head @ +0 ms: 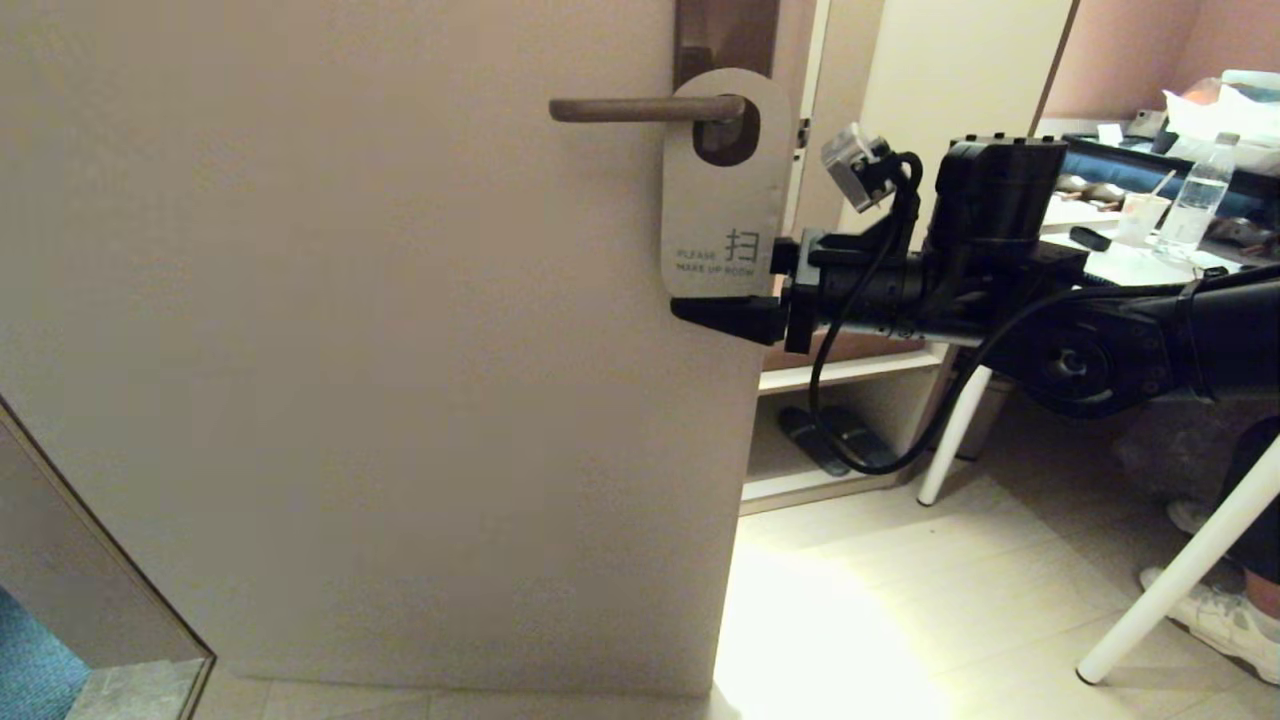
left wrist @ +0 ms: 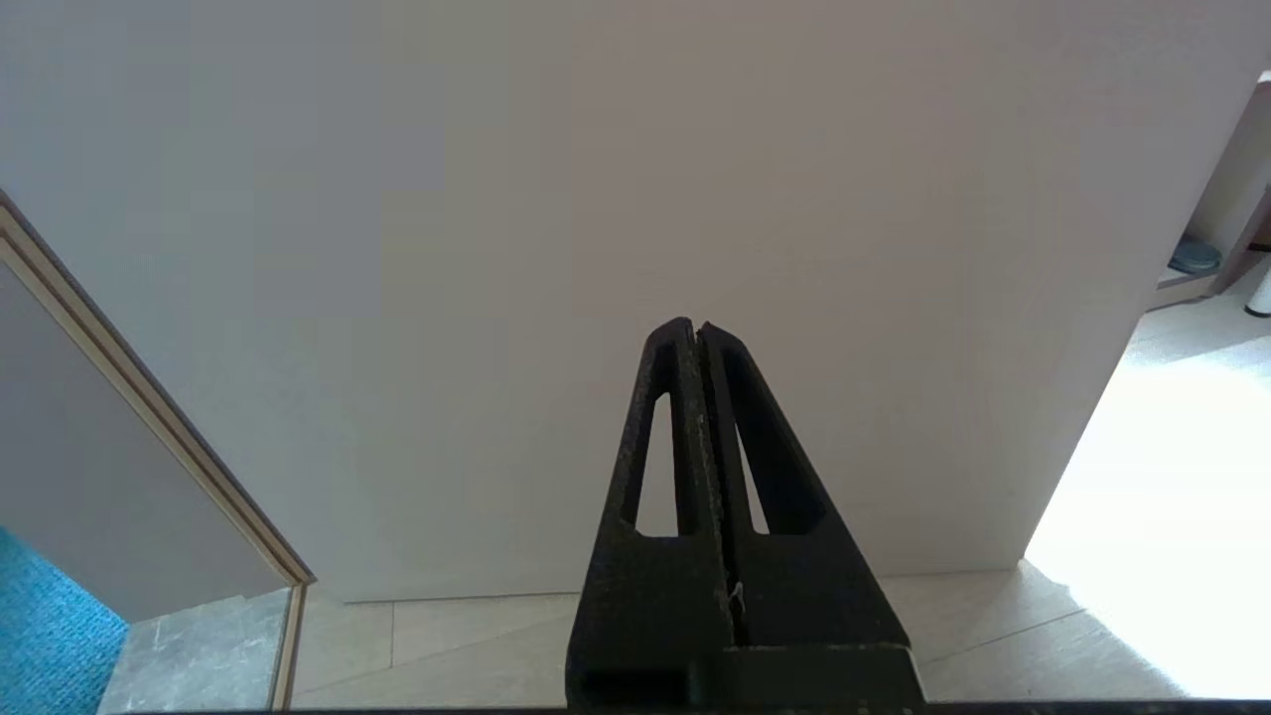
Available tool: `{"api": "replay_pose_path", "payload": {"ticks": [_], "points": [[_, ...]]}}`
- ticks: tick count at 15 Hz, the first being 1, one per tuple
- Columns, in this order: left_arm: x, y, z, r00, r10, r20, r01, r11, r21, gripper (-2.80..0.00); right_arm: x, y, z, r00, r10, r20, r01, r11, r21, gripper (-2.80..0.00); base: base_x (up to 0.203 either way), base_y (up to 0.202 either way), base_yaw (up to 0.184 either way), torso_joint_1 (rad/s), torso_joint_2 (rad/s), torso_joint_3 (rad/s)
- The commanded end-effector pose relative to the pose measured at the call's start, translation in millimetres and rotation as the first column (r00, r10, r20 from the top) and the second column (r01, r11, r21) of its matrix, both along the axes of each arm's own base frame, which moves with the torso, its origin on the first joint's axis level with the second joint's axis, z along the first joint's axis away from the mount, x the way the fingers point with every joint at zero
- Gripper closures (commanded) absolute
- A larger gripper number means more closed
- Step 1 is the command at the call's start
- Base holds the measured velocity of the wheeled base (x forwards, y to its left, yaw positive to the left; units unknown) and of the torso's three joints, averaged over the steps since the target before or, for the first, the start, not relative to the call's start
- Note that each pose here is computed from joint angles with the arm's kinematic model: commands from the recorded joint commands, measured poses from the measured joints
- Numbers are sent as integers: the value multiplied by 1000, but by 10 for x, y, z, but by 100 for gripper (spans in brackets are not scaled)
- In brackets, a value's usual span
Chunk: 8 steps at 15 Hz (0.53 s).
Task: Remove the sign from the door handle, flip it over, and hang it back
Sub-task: Take down the sign
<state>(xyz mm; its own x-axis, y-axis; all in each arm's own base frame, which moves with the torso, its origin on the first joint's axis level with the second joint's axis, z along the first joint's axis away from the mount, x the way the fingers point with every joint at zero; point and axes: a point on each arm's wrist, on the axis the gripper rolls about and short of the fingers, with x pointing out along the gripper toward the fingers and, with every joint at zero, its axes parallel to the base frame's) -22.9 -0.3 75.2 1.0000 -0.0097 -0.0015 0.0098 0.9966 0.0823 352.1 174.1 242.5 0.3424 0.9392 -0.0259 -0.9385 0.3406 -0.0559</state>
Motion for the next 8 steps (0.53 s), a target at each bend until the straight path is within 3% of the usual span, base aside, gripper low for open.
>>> {"api": "replay_pose_path", "payload": {"ticks": [1,8], "points": [[1,0,0,1000,0,-2,0,1000,0,0,11,4,-15,1000,8,-1,-8,1000,0,-280,0,0,0,0,0,0],[1,0,0,1000,1,-2,-1,1000,0,0,66,22,-65,999,47,-17,-47,999,5,-280,0,0,0,0,0,0]]}}
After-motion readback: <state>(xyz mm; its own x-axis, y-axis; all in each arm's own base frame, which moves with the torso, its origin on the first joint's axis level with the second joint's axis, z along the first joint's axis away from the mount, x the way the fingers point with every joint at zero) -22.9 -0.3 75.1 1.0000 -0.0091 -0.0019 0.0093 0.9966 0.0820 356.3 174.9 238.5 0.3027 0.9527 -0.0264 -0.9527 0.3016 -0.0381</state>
